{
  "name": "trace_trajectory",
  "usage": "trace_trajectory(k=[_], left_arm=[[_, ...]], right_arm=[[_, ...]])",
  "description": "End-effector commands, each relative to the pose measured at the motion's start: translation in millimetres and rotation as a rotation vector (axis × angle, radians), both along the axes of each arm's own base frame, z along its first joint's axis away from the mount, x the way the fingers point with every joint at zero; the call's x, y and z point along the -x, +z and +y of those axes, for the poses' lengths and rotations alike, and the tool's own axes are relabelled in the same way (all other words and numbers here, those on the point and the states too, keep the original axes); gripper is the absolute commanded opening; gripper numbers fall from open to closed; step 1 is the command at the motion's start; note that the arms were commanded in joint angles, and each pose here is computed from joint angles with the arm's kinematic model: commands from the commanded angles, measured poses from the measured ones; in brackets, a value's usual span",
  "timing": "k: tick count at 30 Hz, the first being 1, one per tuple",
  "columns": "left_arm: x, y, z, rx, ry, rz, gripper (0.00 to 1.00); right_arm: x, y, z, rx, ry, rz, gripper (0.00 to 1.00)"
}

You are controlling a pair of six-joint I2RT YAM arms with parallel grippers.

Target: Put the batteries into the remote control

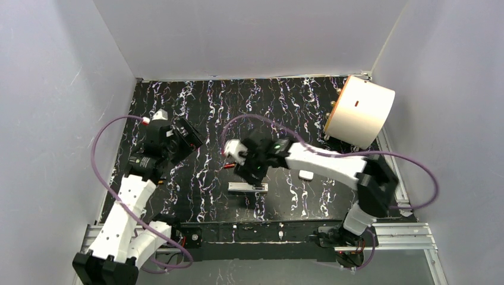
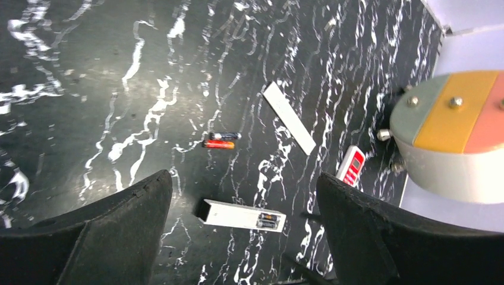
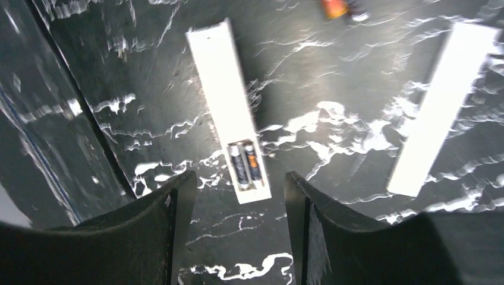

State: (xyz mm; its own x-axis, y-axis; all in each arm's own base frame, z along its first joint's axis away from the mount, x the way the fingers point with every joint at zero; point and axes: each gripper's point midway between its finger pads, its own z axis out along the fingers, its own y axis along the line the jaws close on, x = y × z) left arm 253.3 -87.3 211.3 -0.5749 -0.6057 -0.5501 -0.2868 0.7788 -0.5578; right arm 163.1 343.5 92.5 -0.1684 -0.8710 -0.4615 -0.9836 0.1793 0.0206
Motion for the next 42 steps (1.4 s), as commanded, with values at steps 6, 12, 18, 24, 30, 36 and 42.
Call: trace_trajectory(k=[6,12,18,24,30,36,42], left_arm=[[-57.3,-24.5,-70.9,0.084,-0.365,0.088,0.85],[-103.1,-70.9,-100.9,0.038,-0.486,0.182,0.8],[-126.3,-95.6,-115.4,0.041,-0.557,0.249,0.75],[-133.8,-117.2,-127.8,0.084,-0.621,0.29,0.69],[-146.7,-138.8,-138.1,0.111,-0.665,0.309,0.62],[-140.3,-151.3,-145.6,0.166,-0.701,0.367,0.53],[-132.9,-169.0,-149.8,0.219,-0.691,0.384,0.51]], right_arm=[[-118.5,62.2,-90.0,-0.472,-1.052,0.118,0.66],[-114.9,7.5,-105.5,-0.387,-1.29,0.353,0.64],[-125.2,1.6,-86.5,-0.423,-1.259,0.413,0.58],[-131.7,-25.8,-86.8,-0.348,-1.35,0.444,0.58],[-143.3,-45.0,-90.8,-0.343,-1.486,0.437,0.57],[-150.4,-55.9,-92.0,-0.325,-1.54,0.429,0.56],[-150.4,-71.8,-92.9,-0.287,-1.53,0.426,0.55]])
